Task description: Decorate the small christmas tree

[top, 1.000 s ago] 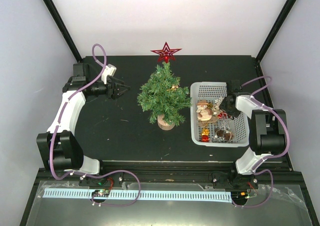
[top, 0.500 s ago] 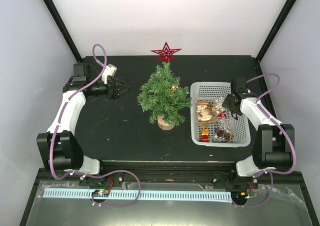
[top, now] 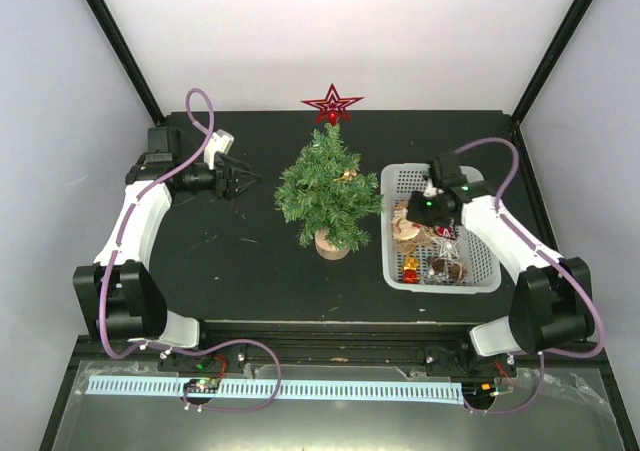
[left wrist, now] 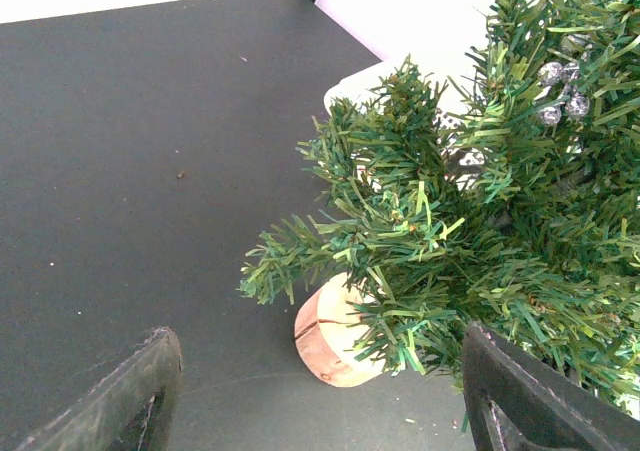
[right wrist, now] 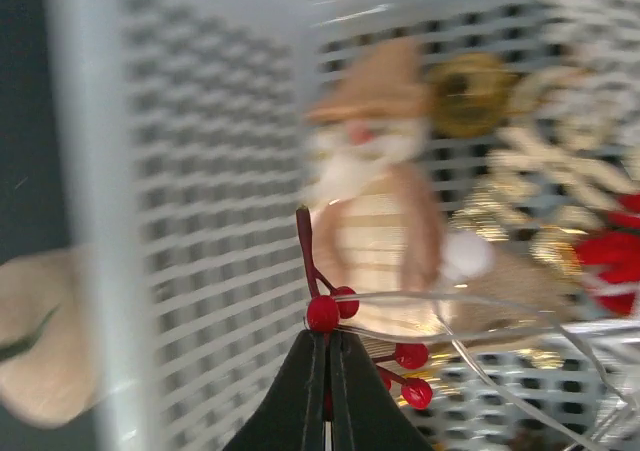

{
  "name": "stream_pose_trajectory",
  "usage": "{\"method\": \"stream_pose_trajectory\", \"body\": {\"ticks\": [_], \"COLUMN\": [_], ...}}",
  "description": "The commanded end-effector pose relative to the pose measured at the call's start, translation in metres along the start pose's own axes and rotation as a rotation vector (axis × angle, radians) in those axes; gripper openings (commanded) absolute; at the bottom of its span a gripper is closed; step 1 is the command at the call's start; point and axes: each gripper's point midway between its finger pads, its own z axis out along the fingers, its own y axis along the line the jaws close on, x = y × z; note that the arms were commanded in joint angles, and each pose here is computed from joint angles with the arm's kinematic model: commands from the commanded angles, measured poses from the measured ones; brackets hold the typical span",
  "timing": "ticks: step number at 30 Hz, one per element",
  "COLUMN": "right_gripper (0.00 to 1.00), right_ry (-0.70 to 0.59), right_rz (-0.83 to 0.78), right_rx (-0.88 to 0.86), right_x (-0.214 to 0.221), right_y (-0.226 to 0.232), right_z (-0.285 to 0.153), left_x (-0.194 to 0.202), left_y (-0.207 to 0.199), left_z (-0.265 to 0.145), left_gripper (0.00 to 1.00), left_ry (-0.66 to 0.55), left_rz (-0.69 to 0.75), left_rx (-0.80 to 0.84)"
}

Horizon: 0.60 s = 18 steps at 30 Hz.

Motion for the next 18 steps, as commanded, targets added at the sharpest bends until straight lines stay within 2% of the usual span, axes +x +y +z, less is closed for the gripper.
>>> {"method": "stream_pose_trajectory", "body": {"ticks": [1, 7, 12, 18], "right_gripper": [0.01, 0.01, 0.01, 0.01], "right_ry": [0.037, 0.026, -0.010, 0.011], "right_rz": [-0.206, -0.238, -0.275, -0.344], "right_rx": [0.015, -0.001, 0.222, 0.394], "right_x": [0.020, 0.027, 0.016, 0.018], "right_y": [0.043, 0.045, 0.012, -0.008], "right_z": [-0.023, -0.045, -0.056, -0.056], "left_x": [-0.013, -0.012, -0.014, -0.013], "left_y": [-0.014, -0.014, -0.015, -0.015], "left_z": [-0.006, -0.004, -0.005, -0.004], "left_gripper": [0.77, 0.77, 0.77, 0.77], "left_ry": [-0.020, -0.017, -0.018, -0.016], "left_rz": [0.057, 0.054, 0.059, 0.058], "left_rx": [0.028, 0.032, 0.033, 0.033]}}
